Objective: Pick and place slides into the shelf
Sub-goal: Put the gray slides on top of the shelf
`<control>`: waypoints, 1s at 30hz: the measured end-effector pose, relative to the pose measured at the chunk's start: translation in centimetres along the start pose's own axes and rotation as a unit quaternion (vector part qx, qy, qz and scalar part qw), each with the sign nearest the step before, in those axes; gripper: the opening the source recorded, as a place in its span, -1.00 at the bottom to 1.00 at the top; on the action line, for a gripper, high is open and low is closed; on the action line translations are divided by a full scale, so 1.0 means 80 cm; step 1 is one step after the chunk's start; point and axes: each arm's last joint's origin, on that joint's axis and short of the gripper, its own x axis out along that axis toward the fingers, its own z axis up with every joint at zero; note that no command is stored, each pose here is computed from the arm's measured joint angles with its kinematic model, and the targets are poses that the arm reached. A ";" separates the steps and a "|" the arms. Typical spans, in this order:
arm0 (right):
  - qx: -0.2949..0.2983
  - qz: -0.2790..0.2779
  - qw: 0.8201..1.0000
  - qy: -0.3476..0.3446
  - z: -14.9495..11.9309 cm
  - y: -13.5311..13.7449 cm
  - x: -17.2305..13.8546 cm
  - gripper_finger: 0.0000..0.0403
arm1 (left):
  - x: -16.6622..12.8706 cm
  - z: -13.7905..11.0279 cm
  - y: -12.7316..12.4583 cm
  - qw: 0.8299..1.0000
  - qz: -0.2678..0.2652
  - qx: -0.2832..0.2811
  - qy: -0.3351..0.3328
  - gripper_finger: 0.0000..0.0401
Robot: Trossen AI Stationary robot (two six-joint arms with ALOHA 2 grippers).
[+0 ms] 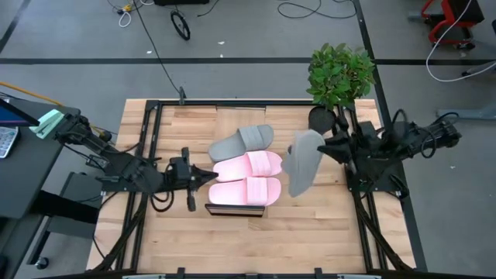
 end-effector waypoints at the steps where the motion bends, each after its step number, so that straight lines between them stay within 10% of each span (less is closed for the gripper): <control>1: -0.025 0.025 0.999 -0.015 0.003 0.004 0.004 -0.77 | 0.000 0.006 -0.001 1.000 -0.006 0.006 -0.014 -0.93; 19: -0.165 0.255 0.928 -0.215 0.020 -0.028 0.083 -0.77 | 0.004 0.056 0.002 0.966 -0.181 0.059 -0.174 -0.62; 30: -0.132 0.285 0.902 -0.297 0.030 -0.034 0.115 -0.77 | 0.023 0.049 -0.007 0.922 -0.153 0.280 -0.220 -0.23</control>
